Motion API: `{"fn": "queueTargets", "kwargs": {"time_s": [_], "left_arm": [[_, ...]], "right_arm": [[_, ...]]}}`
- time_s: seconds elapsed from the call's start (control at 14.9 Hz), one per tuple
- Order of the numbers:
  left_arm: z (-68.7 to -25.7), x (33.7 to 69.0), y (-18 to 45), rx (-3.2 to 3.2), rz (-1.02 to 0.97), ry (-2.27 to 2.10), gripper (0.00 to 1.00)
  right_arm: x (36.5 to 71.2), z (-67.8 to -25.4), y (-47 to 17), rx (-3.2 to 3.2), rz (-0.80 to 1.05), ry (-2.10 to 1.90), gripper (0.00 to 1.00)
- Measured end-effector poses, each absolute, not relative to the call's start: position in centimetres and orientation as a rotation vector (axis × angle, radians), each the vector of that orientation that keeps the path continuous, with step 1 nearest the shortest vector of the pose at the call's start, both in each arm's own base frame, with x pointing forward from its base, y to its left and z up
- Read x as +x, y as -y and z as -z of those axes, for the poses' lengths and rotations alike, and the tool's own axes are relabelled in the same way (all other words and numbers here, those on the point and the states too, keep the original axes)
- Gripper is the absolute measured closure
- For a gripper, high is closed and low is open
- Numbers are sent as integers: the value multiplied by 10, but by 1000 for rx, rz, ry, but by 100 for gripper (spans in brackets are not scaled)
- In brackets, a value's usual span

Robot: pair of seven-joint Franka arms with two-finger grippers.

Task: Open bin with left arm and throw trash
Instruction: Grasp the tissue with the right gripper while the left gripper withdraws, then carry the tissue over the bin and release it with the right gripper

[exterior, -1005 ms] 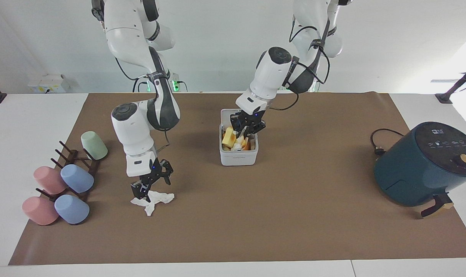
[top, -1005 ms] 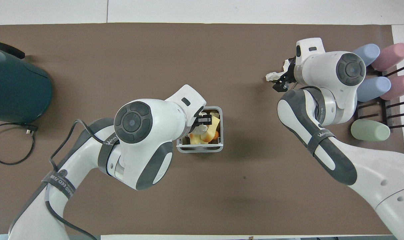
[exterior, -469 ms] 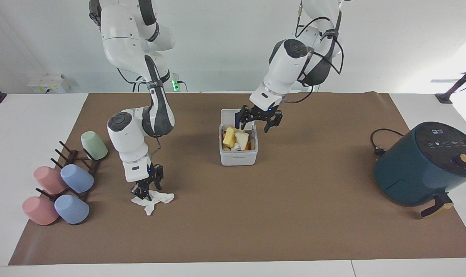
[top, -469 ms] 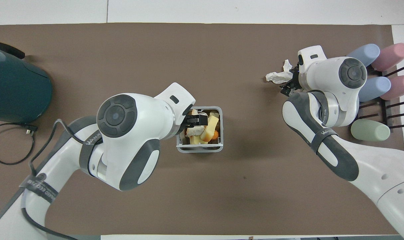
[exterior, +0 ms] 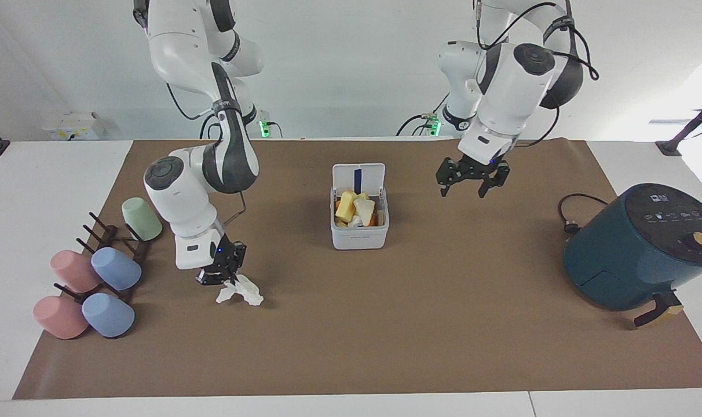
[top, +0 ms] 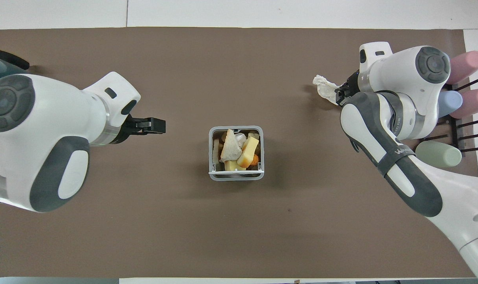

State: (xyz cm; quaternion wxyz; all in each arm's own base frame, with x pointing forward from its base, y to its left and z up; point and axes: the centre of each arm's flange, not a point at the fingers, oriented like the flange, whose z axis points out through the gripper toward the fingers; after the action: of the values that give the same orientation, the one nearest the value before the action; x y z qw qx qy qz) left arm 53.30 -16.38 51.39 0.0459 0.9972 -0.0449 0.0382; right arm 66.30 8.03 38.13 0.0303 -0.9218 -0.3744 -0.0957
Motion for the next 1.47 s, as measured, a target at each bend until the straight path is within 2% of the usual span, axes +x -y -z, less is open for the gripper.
{"fn": "queueTargets", "kwargs": {"time_s": [0.2, 0.4, 0.6, 0.87, 1.21, 1.47], "left_arm": [[-534, 549, 92, 3055, -123, 181, 0], [-566, 555, 39, 3061, -130, 210, 0], [-598, 553, 17, 3064, -128, 194, 0], [-624, 548, 17, 3083, -86, 208, 0], [-619, 549, 16, 3095, -39, 209, 0], [-605, 548, 16, 3094, 6, 207, 0]], "right_arm": [[648, -431, -111, -2917, 226, 809, 99], [632, -466, -183, -2957, 178, 434, 99], [607, -482, -266, -2941, 145, 29, 99], [580, -497, -338, -2805, 106, -450, 99], [555, -487, -387, -2711, 54, -690, 99], [528, -447, -397, -2732, 25, -697, 99]]}}
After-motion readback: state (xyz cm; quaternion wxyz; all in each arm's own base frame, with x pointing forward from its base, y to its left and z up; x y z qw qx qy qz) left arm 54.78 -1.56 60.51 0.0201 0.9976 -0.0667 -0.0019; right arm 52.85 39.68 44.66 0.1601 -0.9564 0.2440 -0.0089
